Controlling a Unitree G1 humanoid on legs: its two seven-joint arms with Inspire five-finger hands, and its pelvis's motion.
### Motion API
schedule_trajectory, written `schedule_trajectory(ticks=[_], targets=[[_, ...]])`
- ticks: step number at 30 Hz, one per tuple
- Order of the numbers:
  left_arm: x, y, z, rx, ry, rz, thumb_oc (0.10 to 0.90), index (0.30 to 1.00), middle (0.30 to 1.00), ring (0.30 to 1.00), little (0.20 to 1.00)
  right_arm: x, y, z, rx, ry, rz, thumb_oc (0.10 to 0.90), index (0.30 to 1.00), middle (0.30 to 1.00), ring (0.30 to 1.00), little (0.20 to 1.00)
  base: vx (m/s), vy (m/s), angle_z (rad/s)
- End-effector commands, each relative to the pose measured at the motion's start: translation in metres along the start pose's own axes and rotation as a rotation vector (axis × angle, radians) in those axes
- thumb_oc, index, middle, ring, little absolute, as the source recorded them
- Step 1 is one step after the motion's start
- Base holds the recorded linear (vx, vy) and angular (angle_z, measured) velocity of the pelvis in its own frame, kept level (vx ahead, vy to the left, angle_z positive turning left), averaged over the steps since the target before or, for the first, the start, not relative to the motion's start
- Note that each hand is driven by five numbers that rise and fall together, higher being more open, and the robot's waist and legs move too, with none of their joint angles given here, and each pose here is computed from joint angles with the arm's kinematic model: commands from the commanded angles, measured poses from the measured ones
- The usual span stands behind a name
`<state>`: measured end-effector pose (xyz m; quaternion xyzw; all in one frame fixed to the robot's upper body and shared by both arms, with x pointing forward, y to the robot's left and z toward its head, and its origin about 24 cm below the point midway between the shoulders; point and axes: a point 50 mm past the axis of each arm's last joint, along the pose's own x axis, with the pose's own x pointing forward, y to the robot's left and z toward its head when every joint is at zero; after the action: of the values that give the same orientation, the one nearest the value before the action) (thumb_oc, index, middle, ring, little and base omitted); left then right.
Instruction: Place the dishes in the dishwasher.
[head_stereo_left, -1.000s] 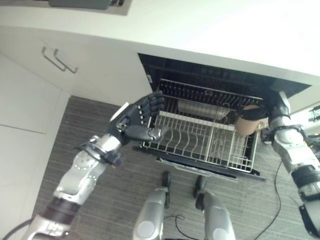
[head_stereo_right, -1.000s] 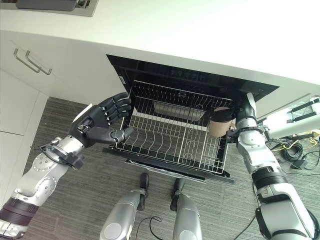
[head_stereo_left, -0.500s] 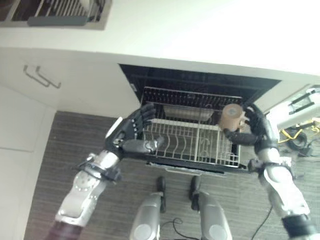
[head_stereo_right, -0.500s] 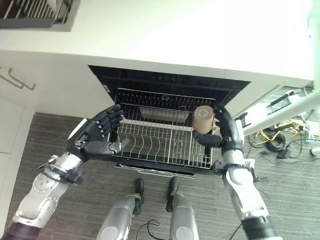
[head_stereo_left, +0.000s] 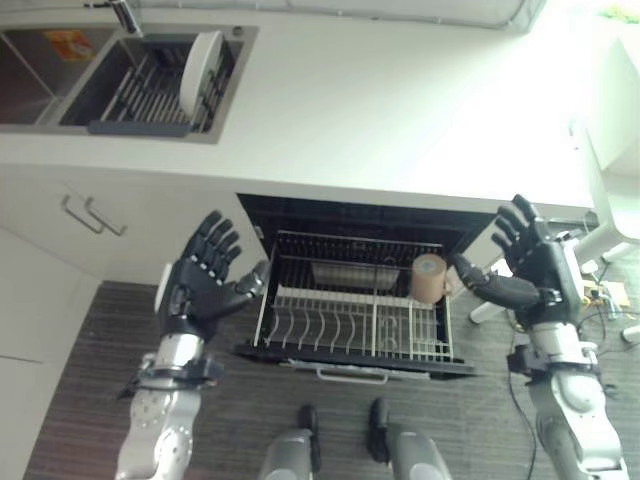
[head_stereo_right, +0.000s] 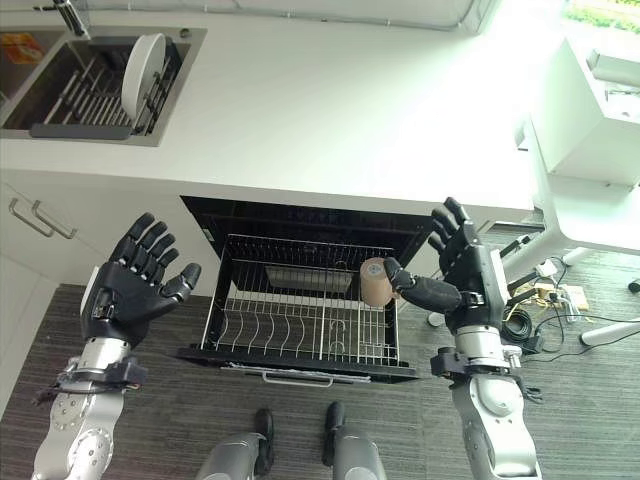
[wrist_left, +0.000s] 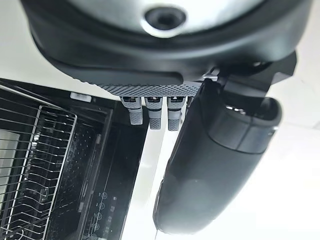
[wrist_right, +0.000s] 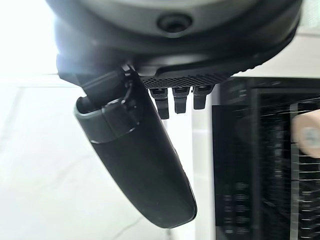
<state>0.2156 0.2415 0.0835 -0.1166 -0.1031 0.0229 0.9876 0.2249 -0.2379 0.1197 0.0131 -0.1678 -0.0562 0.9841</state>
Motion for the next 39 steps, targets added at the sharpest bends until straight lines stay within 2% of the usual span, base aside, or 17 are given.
schedule_trajectory(ticks=[1,3,5,8,13,17,20,28,39], targets=[[0.011,-0.018,0.054,-0.04,-0.321,-0.112,0.8,0.9,0.9,0.9,0.9,0.012,-0.006,0.046,-0.023,-0.27,0.005,0.8,0.9,0.9,0.9,0.9,0.07,0.242,0.26],[0.015,-0.026,0.052,-0.084,-0.342,-0.137,0.8,0.9,0.9,0.9,0.9,0.016,-0.014,0.053,-0.05,-0.309,-0.021,0.8,0.9,0.9,0.9,0.9,0.08,0.486,0.82],[0.007,-0.025,0.053,-0.104,-0.38,-0.119,0.8,0.9,0.9,0.9,0.9,0.021,-0.015,0.059,-0.042,-0.329,0.005,0.8,0.9,0.9,0.9,0.9,0.11,0.715,0.6],[0.004,-0.024,0.054,-0.105,-0.405,-0.096,0.8,0.9,0.9,0.9,0.9,0.026,-0.013,0.066,-0.036,-0.346,0.013,0.8,0.9,0.9,0.9,0.9,0.11,0.621,-0.7],[0.016,-0.02,0.054,-0.037,-0.375,-0.145,0.8,0.9,0.9,0.9,0.9,0.009,-0.018,0.059,0.01,-0.331,-0.053,0.8,0.9,0.9,0.9,0.9,0.08,0.541,-0.29],[0.011,-0.011,0.062,0.004,-0.379,-0.087,0.8,0.9,0.9,0.9,0.9,0.014,0.0,0.047,0.053,-0.312,0.018,0.8,0.9,0.9,0.9,0.9,0.0,0.339,-0.59],[0.017,-0.016,0.062,0.048,-0.364,-0.113,0.8,0.9,0.9,0.9,0.9,0.018,0.005,0.045,0.042,-0.303,0.009,0.8,0.9,0.9,0.9,0.9,0.01,0.333,-0.7],[0.018,-0.031,0.057,0.056,-0.368,-0.203,0.8,0.9,0.9,0.9,0.9,0.013,-0.014,0.049,0.01,-0.286,0.006,0.8,0.9,0.9,0.9,0.9,0.11,0.107,0.24],[0.013,-0.033,0.062,-0.037,-0.41,-0.225,0.8,0.9,0.9,0.9,0.9,0.019,-0.003,0.048,-0.026,-0.257,0.043,0.8,0.9,0.9,0.9,0.9,0.11,-0.071,0.1]])
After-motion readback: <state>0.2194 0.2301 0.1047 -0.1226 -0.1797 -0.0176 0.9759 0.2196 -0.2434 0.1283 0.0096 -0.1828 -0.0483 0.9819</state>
